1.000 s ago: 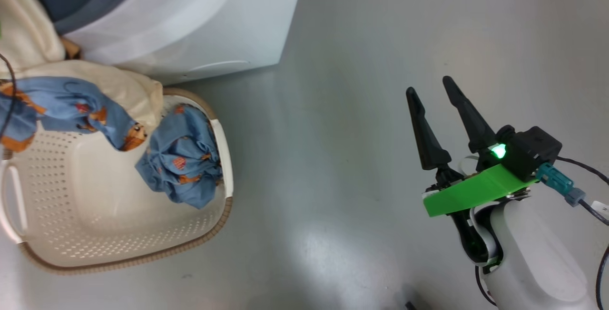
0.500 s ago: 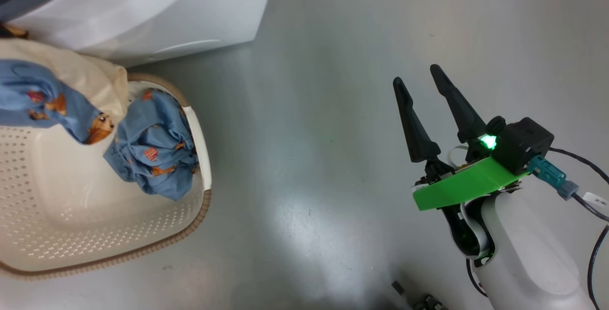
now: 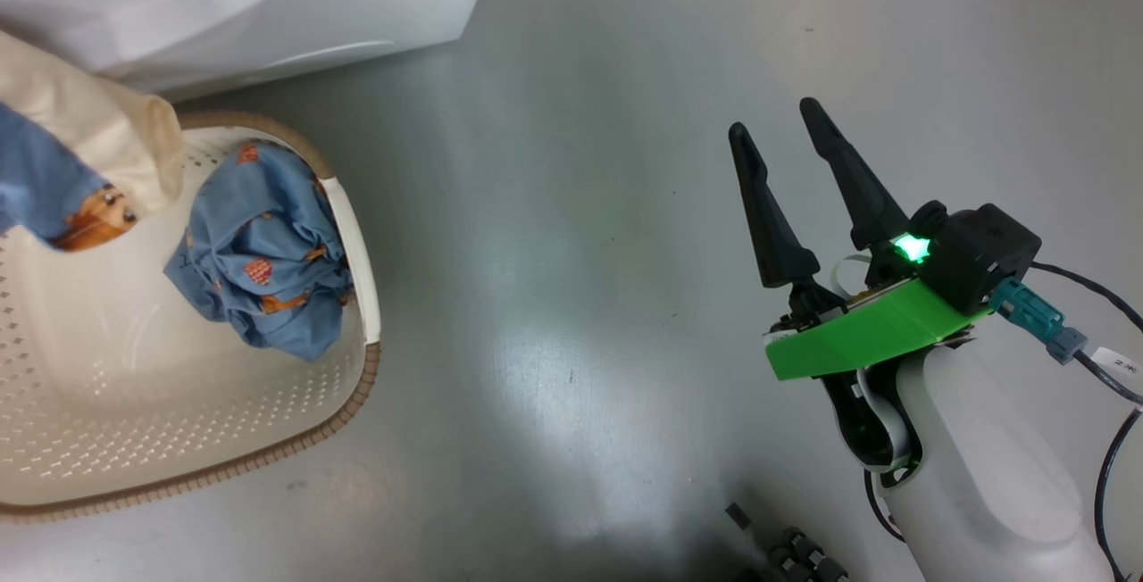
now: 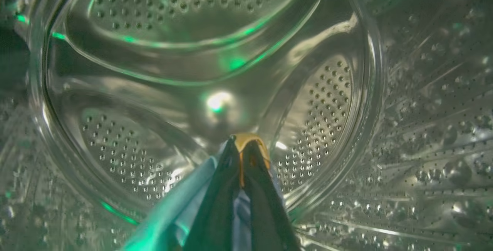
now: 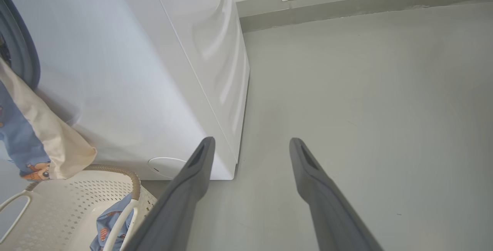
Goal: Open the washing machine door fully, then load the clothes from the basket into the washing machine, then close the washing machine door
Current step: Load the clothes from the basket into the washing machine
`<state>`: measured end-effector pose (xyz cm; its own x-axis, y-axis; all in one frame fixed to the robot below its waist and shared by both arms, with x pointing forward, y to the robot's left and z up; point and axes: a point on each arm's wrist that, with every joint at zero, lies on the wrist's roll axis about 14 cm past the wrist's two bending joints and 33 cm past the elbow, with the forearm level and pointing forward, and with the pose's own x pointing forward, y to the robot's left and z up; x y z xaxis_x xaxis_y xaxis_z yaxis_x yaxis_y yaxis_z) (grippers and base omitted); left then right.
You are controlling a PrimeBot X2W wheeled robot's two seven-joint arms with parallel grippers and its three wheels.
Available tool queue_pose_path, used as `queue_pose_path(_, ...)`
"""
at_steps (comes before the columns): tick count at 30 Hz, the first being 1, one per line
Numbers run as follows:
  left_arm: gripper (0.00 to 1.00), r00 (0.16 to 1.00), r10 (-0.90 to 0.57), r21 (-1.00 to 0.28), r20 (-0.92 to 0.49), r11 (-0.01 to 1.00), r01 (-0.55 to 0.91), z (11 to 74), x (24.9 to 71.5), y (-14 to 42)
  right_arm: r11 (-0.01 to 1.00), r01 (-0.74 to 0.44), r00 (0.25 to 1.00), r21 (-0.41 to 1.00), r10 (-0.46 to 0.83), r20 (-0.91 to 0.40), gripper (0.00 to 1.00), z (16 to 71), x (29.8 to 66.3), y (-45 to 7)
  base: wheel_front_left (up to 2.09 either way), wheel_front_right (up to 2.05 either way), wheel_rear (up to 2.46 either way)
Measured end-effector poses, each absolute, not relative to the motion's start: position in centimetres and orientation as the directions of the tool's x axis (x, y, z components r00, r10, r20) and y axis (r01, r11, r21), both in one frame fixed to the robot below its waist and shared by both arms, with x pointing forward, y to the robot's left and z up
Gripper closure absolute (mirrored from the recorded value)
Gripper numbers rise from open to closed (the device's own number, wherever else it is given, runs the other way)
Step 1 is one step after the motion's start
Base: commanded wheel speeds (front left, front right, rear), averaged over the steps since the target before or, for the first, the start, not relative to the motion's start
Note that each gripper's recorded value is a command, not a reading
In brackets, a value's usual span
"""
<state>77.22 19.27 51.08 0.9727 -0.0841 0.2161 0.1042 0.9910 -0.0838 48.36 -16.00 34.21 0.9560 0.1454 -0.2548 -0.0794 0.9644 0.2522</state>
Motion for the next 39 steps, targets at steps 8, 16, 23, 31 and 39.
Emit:
queue_pose_path(8, 1.00, 0.995, -0.100, -0.076, -0.014, 0.992, 0.098, 43.3, 75.8, 18.5, 0.961, -0.094, 0.956, 0.261, 0.160, -0.246, 0.00, 34.4, 48.6, -15.4, 0.00, 0.00, 0.00)
queue_pose_path(16, 0.56, 0.972, -0.104, -0.044, -0.211, 0.994, 0.097, 40.0, 74.8, 18.5, 0.959, -0.103, 0.957, 0.266, 0.168, -0.236, 0.00, 34.9, 48.7, -15.0, 0.00, 0.00, 0.00)
queue_pose_path(23, 0.00, 0.944, -0.102, -0.042, -0.313, 0.995, 0.093, 38.6, 74.0, 18.5, 0.957, -0.109, 0.958, 0.267, 0.173, -0.229, 0.00, 35.2, 48.7, -14.8, 0.00, 0.00, 0.00)
queue_pose_path(31, 0.00, 0.970, -0.092, -0.085, -0.227, 0.994, 0.074, 40.6, 74.2, 18.7, 0.957, -0.117, 0.960, 0.267, 0.178, -0.218, 0.00, 35.8, 48.8, -14.7, 0.00, 0.00, 0.00)
queue_pose_path(39, 0.00, 0.985, -0.093, -0.165, -0.142, 0.984, 0.070, 41.6, 72.8, 18.3, 0.956, -0.135, 0.962, 0.260, 0.189, -0.195, 0.00, 36.7, 49.0, -14.6, 0.00, 0.00, 0.00)
